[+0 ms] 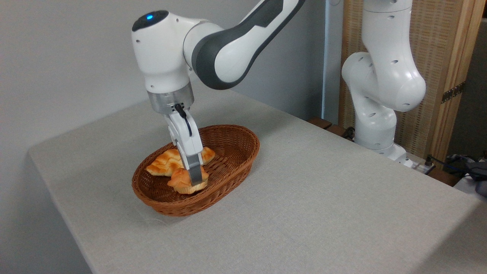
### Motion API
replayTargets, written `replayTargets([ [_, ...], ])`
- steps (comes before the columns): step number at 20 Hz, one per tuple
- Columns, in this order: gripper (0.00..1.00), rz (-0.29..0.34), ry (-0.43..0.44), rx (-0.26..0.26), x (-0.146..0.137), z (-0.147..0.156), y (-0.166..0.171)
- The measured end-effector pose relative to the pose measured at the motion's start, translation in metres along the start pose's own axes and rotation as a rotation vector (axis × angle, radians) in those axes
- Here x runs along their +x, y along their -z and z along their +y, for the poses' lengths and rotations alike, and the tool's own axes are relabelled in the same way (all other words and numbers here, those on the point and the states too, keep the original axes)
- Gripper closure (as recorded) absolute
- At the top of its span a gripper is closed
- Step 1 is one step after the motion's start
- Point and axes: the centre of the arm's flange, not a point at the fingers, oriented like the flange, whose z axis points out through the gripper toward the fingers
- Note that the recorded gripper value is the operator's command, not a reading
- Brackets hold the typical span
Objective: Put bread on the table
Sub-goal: 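Lift the bun out over the basket rim and move it beside the basket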
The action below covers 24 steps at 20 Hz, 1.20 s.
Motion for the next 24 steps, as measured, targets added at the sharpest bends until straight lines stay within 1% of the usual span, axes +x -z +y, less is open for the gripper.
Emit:
replayTargets([
  [6, 0.52, 0.04, 0.007, 0.038, -0.007, 0.001, 0.031],
  [11, 0.51, 0.073, 0.03, 0.07, -0.021, -0.002, 0.056],
  [13, 0.51, 0.075, 0.053, 0.069, -0.033, -0.009, 0.062],
  [15, 0.47, 0.076, 0.092, 0.066, -0.052, -0.02, 0.068],
  [16, 0.45, 0.077, 0.101, 0.065, -0.057, -0.023, 0.069],
  [19, 0.45, 0.076, 0.139, 0.06, -0.077, -0.037, 0.07],
  [24, 0.45, 0.067, 0.135, 0.048, -0.108, -0.056, 0.065],
])
